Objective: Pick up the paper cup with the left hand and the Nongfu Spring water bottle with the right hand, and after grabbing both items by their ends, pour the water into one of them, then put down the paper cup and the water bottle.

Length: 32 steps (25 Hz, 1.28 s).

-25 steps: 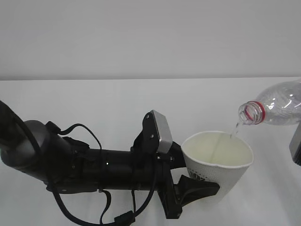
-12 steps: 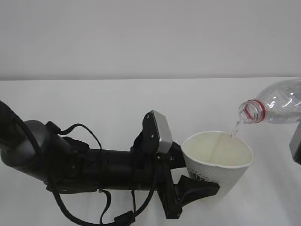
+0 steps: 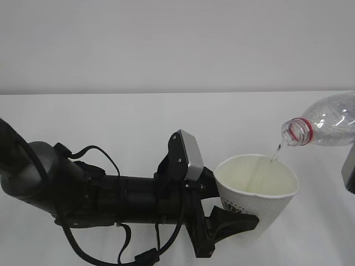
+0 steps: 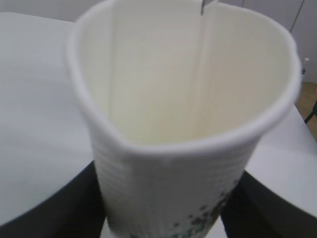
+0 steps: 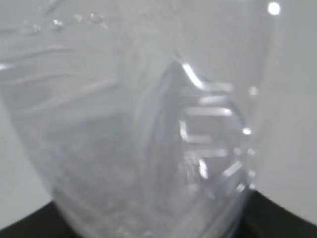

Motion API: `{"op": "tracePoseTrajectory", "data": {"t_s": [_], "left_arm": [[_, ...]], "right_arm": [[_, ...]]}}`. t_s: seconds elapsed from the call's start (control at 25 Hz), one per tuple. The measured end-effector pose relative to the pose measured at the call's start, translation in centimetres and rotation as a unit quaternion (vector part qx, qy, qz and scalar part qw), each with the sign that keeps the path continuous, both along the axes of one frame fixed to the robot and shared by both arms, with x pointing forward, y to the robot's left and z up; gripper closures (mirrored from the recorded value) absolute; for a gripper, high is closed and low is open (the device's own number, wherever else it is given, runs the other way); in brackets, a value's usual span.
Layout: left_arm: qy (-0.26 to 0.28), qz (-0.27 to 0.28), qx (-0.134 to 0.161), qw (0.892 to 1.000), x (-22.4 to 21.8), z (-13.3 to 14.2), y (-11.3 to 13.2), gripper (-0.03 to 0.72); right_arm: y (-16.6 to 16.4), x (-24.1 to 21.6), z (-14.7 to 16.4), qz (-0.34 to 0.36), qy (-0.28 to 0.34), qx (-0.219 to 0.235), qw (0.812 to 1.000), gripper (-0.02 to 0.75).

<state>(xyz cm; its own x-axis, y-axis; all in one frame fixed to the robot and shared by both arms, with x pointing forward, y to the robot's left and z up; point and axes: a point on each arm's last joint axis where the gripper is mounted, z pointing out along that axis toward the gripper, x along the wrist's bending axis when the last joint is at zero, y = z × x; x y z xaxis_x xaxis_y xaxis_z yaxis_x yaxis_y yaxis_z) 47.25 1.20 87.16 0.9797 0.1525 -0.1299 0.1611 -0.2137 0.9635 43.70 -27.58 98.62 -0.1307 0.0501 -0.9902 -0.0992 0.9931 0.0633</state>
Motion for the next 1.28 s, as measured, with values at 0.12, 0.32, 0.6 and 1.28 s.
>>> {"op": "tracePoseTrajectory", "data": {"t_s": [0.12,0.32,0.6,1.28], "left_arm": [[0.000,0.000,0.000,1.000,0.00,0.00,0.00,0.209],[0.000,0.000,0.000,1.000,0.00,0.00,0.00,0.209],[0.000,0.000,0.000,1.000,0.00,0.00,0.00,0.209],[0.000,0.000,0.000,1.000,0.00,-0.01,0.00,0.209]], "right_arm": [[0.00,0.00,0.00,0.000,0.000,0.000,1.000,0.349],[0.00,0.00,0.00,0.000,0.000,0.000,1.000,0.349],[0.00,0.00,0.01,0.000,-0.001,0.000,1.000,0.349],[0.00,0.01,0.05,0.000,-0.003,-0.002,1.000,0.349]]}}
